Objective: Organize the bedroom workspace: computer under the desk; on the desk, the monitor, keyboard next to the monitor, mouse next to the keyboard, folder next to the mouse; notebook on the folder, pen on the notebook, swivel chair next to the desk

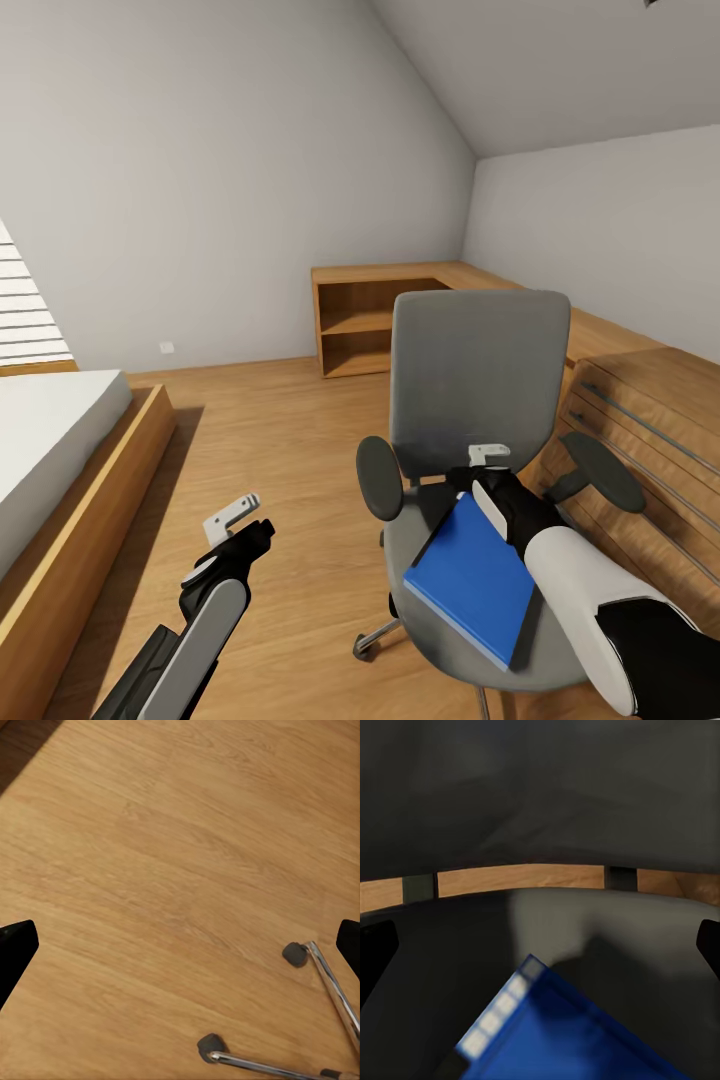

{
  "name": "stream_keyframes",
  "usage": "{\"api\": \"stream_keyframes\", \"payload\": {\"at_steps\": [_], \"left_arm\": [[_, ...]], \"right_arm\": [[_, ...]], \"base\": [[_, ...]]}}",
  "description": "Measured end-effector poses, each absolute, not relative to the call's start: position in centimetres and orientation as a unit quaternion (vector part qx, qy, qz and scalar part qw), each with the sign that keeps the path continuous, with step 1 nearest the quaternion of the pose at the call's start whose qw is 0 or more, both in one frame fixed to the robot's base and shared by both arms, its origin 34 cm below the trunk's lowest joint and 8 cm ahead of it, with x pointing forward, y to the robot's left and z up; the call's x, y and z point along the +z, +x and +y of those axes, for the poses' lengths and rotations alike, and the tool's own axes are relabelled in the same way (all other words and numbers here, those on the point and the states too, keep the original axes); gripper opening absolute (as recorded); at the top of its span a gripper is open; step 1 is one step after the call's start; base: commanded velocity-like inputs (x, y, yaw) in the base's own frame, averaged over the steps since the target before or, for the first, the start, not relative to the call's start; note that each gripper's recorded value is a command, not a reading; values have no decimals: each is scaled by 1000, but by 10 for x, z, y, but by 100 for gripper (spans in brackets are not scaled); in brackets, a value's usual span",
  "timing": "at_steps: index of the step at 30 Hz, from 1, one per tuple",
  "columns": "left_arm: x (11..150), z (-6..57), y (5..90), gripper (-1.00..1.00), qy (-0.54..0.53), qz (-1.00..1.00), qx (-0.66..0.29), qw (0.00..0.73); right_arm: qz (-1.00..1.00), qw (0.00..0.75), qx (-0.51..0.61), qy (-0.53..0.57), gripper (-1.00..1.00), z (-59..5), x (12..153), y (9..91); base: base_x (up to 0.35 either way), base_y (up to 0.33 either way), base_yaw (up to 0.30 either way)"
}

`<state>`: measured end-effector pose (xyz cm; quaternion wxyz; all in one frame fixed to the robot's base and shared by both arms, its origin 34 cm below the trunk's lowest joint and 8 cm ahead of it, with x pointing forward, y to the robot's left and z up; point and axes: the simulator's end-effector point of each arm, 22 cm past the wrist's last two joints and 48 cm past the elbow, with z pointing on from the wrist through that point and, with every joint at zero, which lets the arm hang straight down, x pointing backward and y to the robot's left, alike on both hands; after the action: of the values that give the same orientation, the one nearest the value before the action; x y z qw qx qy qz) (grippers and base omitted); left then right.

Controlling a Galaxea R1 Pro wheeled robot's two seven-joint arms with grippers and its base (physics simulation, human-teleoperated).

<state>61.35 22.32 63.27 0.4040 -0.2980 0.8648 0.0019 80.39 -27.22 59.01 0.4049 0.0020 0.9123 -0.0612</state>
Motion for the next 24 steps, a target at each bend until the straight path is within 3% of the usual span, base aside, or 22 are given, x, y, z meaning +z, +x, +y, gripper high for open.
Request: {"api": "stream_keyframes", "payload": {"at_steps": [24], "left_arm": [[586, 221, 603, 100, -296, 866, 1, 404]], "right_arm": [[911, 407, -61, 2, 100, -272, 544, 795]], "base": [[0, 0, 0]]}}
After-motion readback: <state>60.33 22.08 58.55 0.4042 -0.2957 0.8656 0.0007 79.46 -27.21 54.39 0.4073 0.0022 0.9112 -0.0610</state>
